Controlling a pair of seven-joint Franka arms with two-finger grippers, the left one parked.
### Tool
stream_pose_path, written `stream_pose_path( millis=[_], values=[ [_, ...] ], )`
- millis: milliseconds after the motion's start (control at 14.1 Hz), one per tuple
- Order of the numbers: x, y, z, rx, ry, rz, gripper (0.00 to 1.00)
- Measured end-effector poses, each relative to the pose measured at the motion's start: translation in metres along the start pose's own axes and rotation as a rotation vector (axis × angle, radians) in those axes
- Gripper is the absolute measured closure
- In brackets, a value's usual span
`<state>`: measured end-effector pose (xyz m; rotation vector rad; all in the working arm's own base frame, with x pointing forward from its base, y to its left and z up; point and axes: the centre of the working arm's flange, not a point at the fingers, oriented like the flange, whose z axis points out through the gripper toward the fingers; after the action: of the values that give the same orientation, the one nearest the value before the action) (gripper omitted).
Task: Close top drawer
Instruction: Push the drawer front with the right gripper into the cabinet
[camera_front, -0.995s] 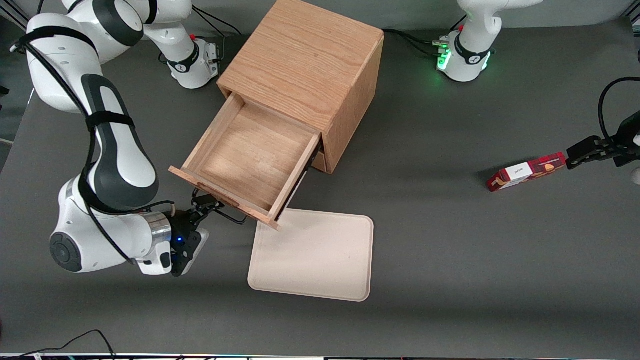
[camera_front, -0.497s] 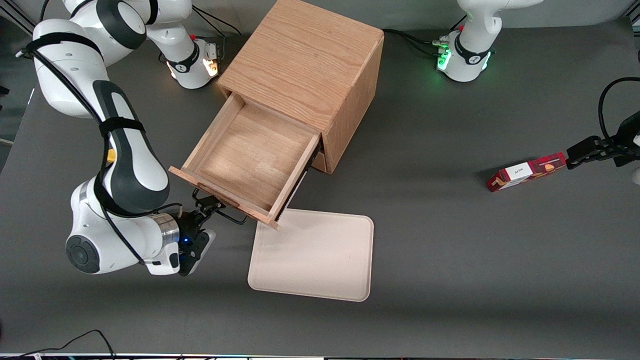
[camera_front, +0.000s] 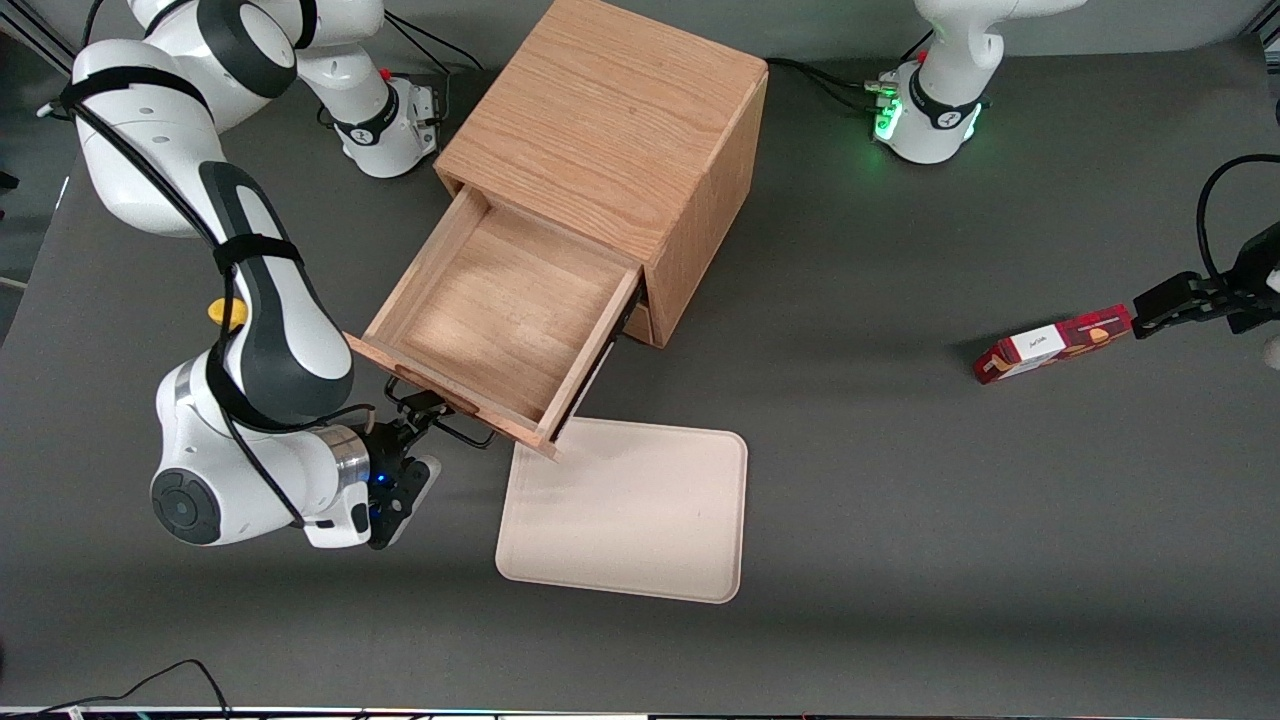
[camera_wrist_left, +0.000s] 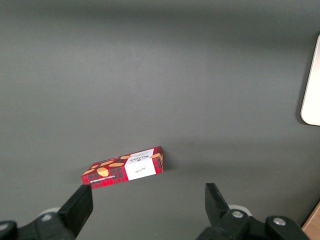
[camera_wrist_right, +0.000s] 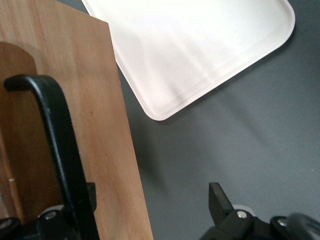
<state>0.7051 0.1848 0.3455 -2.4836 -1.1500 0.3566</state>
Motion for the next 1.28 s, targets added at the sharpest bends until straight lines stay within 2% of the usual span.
stream_pose_path(
  millis=[853,1279],
  values=[
    [0.007,-0.018,0.010,0.015,-0.028,-0.014,0.00],
    [0.007,-0.045,0.024,0.022,-0.078,-0.033,0.00]
  ],
)
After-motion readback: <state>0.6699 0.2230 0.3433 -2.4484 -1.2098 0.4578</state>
